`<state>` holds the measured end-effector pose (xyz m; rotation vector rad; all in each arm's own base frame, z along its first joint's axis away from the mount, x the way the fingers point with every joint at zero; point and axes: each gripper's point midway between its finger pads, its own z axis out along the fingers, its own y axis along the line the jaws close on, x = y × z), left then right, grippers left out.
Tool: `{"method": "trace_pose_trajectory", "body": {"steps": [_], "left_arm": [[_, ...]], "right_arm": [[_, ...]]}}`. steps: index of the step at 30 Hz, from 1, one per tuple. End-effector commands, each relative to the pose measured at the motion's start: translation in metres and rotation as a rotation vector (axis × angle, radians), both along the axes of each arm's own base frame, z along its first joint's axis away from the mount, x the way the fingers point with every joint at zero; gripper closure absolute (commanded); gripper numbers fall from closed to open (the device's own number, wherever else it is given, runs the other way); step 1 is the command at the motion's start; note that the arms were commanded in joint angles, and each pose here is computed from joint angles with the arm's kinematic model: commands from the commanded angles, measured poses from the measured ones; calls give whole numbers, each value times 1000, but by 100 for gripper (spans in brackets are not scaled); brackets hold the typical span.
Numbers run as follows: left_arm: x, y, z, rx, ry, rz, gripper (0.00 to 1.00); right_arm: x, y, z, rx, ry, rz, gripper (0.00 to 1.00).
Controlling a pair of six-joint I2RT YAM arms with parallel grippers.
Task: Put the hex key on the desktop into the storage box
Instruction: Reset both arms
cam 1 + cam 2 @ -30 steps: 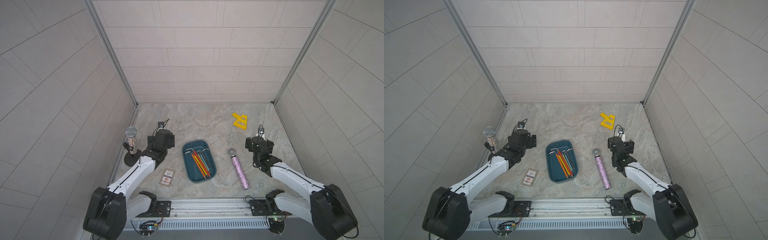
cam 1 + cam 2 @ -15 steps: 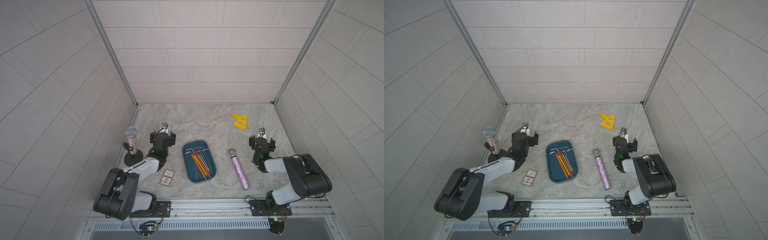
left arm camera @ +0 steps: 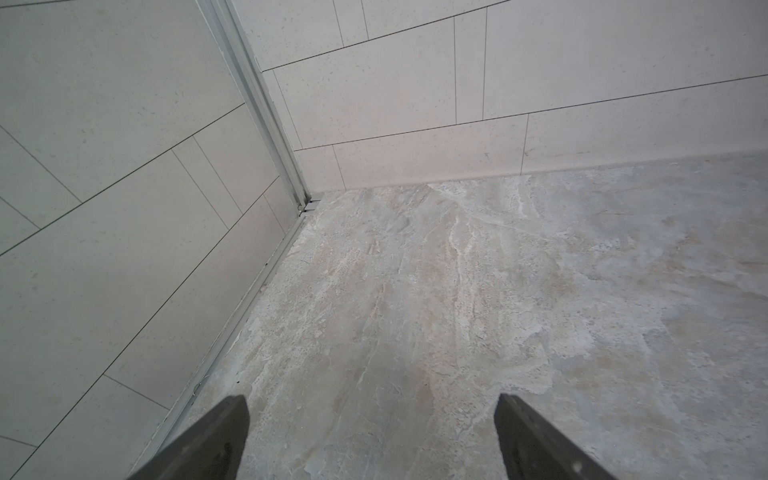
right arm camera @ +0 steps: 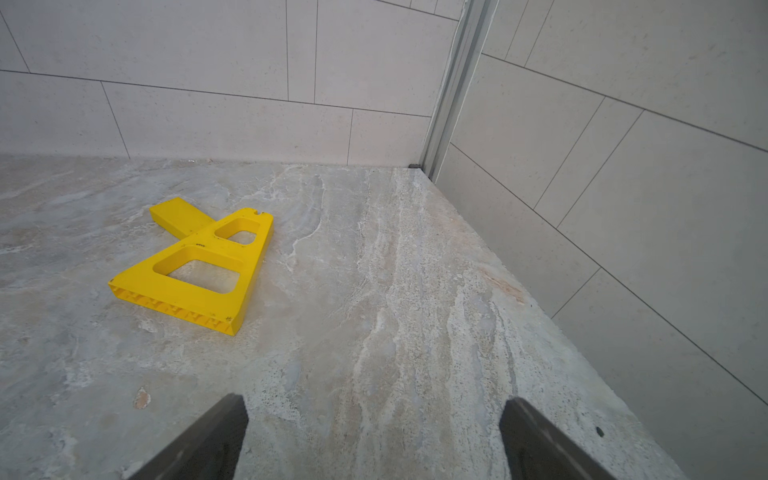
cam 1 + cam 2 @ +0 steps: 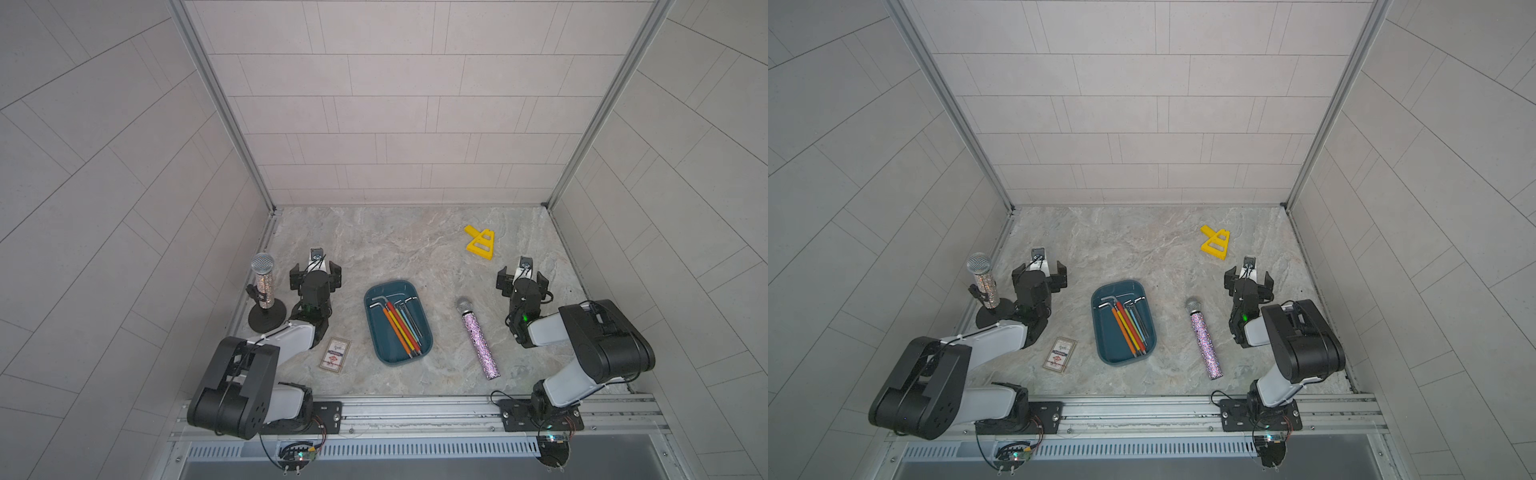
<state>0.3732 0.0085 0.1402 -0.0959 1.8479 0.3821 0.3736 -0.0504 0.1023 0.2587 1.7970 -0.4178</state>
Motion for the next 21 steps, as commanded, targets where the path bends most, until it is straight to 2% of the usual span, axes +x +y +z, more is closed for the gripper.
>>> {"method": "trace_pose_trajectory", "body": {"steps": [1, 3, 6, 9, 12, 16, 21], "left_arm": [[-12, 5, -18, -51, 11, 31, 0], [-11, 3, -14, -50, -16, 18, 0], [-9, 5, -17, -12, 32, 25, 0], [-13, 21, -29, -27, -53, 116, 0], [-13, 28, -39, -57, -86, 125, 0], [-6, 30, -40, -53, -16, 145, 0], [15, 38, -51, -120, 41, 116, 0]], "right_arm": [[0, -1, -2, 14, 6, -4, 0], [0, -1, -2, 14, 6, -4, 0], [1, -1, -1, 13, 5, -4, 0], [0, -1, -1, 13, 3, -2, 0], [-2, -1, 0, 15, -9, -2, 0], [-3, -2, 0, 16, -18, -6, 0], [2, -5, -1, 23, 13, -17, 0]]}}
